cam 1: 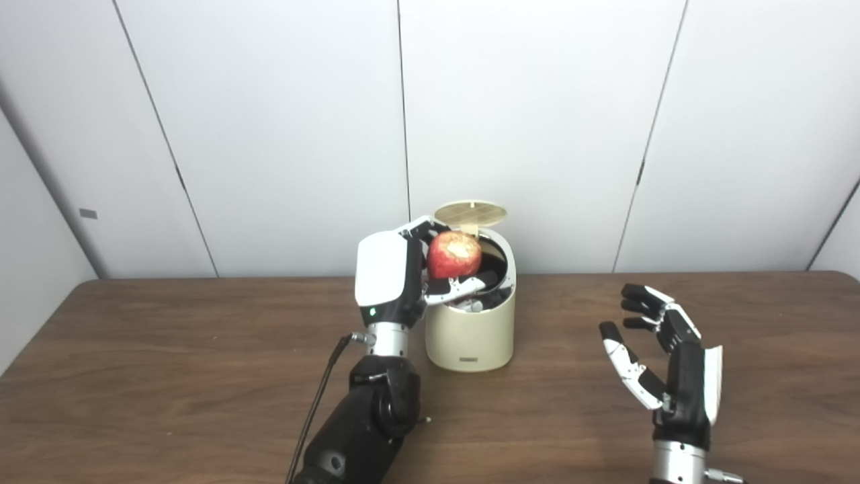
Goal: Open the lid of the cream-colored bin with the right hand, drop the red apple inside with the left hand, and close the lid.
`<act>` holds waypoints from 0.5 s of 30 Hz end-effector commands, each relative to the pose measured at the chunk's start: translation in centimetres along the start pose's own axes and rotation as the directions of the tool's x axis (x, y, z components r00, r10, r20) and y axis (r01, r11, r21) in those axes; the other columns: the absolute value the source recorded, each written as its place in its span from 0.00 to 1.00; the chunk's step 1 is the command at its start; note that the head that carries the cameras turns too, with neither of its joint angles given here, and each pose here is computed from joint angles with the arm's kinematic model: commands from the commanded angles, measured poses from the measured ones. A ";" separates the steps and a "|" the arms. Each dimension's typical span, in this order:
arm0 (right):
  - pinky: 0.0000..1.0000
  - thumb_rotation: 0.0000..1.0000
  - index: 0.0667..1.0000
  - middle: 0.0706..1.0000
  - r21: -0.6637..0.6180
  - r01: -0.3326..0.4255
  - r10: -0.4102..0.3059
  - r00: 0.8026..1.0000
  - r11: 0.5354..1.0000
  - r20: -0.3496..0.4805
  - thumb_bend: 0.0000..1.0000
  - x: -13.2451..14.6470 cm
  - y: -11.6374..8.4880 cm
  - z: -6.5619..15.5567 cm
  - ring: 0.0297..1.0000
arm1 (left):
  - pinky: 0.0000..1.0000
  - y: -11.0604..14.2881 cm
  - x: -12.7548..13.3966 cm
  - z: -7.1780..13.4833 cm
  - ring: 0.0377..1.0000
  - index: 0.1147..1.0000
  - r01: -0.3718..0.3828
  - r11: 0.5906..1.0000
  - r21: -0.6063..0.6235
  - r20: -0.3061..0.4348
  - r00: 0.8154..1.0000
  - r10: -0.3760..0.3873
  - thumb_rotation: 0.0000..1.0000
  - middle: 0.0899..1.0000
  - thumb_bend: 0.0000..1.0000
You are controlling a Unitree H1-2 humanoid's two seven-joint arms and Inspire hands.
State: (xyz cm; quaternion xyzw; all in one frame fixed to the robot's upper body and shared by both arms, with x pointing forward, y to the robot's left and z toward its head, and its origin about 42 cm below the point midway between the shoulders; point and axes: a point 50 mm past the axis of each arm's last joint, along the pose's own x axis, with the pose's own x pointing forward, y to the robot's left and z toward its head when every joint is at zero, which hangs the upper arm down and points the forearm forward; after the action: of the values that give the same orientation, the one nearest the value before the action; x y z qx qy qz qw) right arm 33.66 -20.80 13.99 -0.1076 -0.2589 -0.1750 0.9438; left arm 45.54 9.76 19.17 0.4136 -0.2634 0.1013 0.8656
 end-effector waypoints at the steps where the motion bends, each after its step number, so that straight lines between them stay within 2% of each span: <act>1: 0.56 0.35 0.65 0.67 -0.025 -0.036 0.035 0.997 0.999 -0.063 0.25 -2.6 0.7 -1.7 0.66 | 0.24 -0.9 0.9 1.2 0.37 0.45 0.070 0.998 0.011 0.018 0.997 -0.070 0.00 0.37 0.50; 7: 0.56 0.33 0.65 0.66 -0.024 -0.032 0.031 0.998 0.999 -0.062 0.25 -2.7 0.7 -1.6 0.66 | 0.25 -0.8 1.6 1.1 0.37 0.45 0.083 0.997 0.007 -0.005 0.997 -0.083 0.00 0.38 0.50; 13: 0.56 0.35 0.65 0.67 -0.024 -0.032 0.031 0.997 0.999 -0.066 0.25 -2.7 0.8 -1.7 0.66 | 0.34 -0.9 1.6 0.9 0.39 0.44 0.110 0.994 -0.017 -0.025 0.994 -0.110 0.01 0.40 0.52; 15: 0.57 0.35 0.65 0.67 -0.017 -0.030 0.029 0.997 0.999 -0.068 0.25 -2.7 0.8 -1.7 0.66 | 0.36 -0.8 1.5 0.8 0.41 0.45 0.119 0.993 -0.018 -0.030 0.992 -0.119 0.14 0.43 0.84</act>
State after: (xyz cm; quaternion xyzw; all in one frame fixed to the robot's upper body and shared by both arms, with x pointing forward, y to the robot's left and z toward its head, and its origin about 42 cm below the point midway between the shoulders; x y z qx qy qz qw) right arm 33.94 -20.63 14.14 -0.1075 -0.2607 -0.1751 0.9433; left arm 46.41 9.46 19.89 0.4060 -0.2494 0.0869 0.8749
